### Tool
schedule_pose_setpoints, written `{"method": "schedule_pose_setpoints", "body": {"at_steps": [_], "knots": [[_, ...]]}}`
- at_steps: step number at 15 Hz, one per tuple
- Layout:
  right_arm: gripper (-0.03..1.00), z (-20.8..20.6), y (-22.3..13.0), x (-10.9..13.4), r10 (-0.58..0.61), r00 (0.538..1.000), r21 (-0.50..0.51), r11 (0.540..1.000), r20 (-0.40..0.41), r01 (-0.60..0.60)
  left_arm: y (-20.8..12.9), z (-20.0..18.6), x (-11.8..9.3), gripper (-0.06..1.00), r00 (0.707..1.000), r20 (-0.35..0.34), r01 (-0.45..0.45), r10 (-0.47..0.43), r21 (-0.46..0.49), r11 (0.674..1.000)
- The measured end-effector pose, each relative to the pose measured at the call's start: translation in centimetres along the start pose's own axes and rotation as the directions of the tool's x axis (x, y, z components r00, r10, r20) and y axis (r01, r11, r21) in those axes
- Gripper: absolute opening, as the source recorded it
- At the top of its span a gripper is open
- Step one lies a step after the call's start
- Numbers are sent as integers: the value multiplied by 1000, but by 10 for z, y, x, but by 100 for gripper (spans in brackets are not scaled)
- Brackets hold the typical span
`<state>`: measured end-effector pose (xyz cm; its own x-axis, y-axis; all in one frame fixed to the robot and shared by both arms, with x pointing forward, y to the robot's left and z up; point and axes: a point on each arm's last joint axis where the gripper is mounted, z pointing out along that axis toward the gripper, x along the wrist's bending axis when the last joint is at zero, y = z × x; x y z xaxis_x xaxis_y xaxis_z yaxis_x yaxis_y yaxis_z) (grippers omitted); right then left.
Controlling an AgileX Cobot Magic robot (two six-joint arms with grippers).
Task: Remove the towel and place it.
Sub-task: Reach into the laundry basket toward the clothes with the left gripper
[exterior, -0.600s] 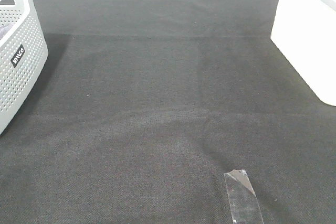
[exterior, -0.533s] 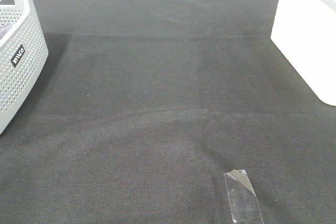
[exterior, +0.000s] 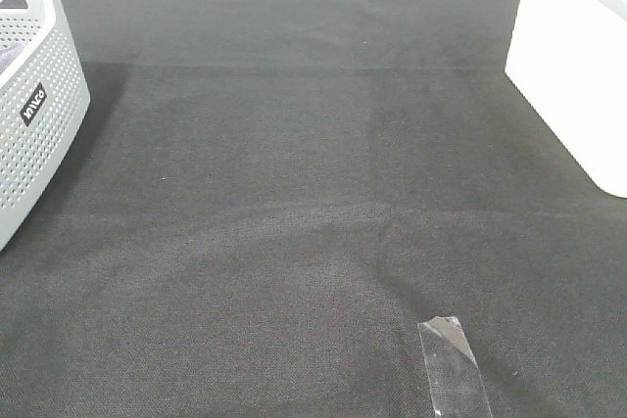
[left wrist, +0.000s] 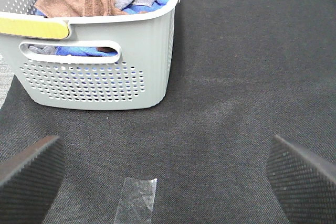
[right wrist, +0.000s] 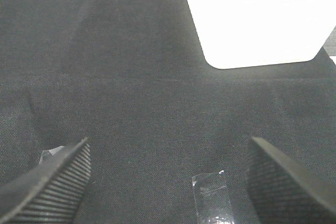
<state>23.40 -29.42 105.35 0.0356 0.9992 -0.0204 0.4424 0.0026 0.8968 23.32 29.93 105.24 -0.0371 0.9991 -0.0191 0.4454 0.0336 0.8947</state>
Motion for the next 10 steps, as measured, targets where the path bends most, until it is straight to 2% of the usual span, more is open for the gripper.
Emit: {"method": "schedule_pose_setpoints", "body": {"at_steps": [10], "knots": [[76,0,0,0,0,1000,0,1000,0,0,0,0,0,99,1000,0,0,0,0,1000]]}}
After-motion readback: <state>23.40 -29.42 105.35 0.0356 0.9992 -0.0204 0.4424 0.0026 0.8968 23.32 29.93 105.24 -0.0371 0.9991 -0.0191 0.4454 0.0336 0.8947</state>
